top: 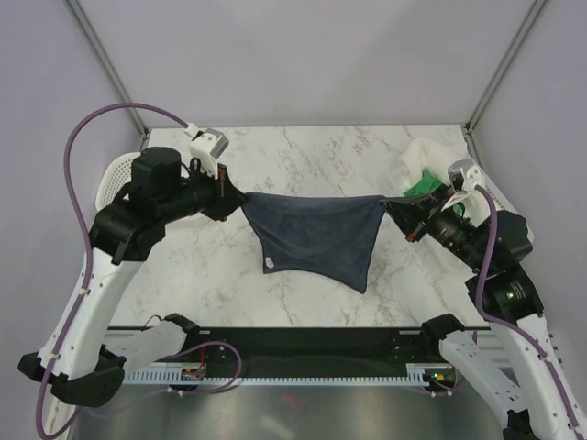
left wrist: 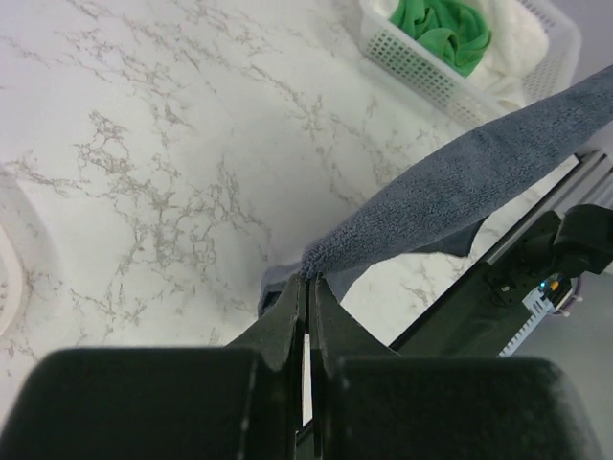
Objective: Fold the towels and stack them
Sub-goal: Fold the towel
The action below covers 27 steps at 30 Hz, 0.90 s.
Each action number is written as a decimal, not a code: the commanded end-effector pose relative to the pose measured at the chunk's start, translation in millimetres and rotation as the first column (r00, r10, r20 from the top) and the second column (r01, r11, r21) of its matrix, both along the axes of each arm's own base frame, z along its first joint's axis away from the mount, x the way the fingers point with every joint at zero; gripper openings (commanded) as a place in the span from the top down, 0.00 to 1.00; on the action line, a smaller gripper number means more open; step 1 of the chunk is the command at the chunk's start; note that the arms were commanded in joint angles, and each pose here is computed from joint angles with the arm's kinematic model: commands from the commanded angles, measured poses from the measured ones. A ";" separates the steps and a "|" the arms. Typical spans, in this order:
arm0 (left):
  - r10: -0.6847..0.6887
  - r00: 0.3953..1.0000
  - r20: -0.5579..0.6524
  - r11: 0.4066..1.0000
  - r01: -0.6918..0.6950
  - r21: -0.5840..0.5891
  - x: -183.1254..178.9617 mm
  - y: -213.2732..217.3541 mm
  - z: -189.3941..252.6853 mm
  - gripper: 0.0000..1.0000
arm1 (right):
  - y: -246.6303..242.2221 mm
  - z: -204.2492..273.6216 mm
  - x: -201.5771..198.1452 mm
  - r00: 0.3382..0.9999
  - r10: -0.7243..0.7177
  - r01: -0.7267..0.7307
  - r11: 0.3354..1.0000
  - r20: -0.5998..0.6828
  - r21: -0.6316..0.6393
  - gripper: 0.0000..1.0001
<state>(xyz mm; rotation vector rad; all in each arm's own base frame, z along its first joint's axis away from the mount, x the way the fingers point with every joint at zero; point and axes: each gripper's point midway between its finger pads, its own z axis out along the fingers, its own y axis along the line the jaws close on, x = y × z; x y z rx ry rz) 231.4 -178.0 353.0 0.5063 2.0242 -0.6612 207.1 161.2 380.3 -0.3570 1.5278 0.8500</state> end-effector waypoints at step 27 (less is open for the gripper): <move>0.285 0.928 -0.241 0.914 -0.187 0.361 291.5 0.2 -191.4 0.98 | 31.4 -207.7 311.2 0.934 -0.163 0.104 0.975 -0.318 -0.195 1.00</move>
